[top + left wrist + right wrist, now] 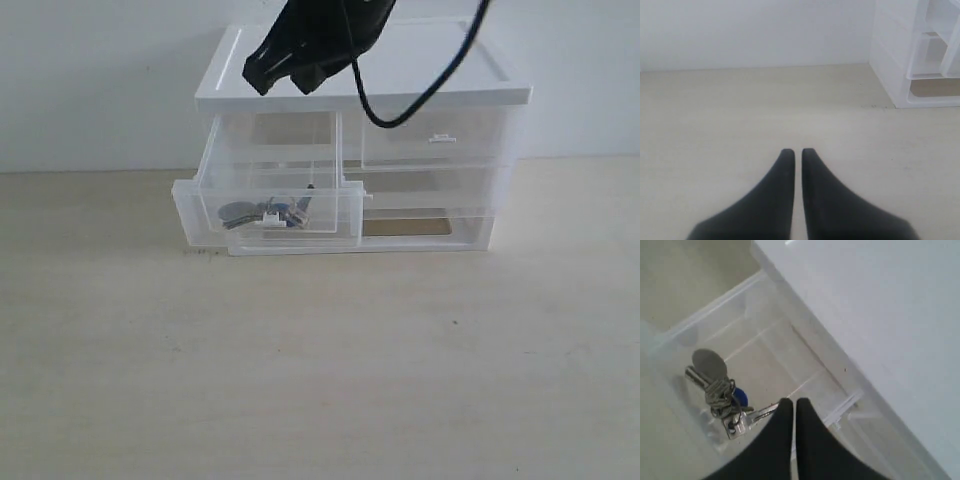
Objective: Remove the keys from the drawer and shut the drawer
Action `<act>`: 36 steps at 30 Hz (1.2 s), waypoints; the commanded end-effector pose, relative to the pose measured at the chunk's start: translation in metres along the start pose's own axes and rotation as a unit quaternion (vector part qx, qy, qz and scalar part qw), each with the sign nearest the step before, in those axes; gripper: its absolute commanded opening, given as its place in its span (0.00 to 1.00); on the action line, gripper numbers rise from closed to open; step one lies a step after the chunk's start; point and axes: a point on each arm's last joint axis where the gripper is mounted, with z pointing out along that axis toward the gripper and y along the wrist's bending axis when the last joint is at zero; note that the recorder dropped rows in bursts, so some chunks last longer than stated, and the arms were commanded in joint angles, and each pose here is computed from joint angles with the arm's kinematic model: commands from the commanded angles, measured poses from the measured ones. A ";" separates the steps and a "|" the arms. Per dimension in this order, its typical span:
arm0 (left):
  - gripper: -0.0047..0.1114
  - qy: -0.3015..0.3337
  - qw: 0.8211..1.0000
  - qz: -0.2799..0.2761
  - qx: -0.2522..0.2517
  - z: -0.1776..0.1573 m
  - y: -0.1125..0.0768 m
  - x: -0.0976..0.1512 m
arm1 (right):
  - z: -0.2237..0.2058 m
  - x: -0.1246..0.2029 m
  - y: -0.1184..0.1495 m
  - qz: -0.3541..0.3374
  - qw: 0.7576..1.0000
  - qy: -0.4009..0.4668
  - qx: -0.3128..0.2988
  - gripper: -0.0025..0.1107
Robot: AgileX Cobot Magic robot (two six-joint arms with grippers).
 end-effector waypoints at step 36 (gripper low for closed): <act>0.08 0.001 1.000 -0.006 -0.001 0.000 0.000 0.001 | 0.176 0.191 0.070 0.077 0.946 -0.312 0.040 0.02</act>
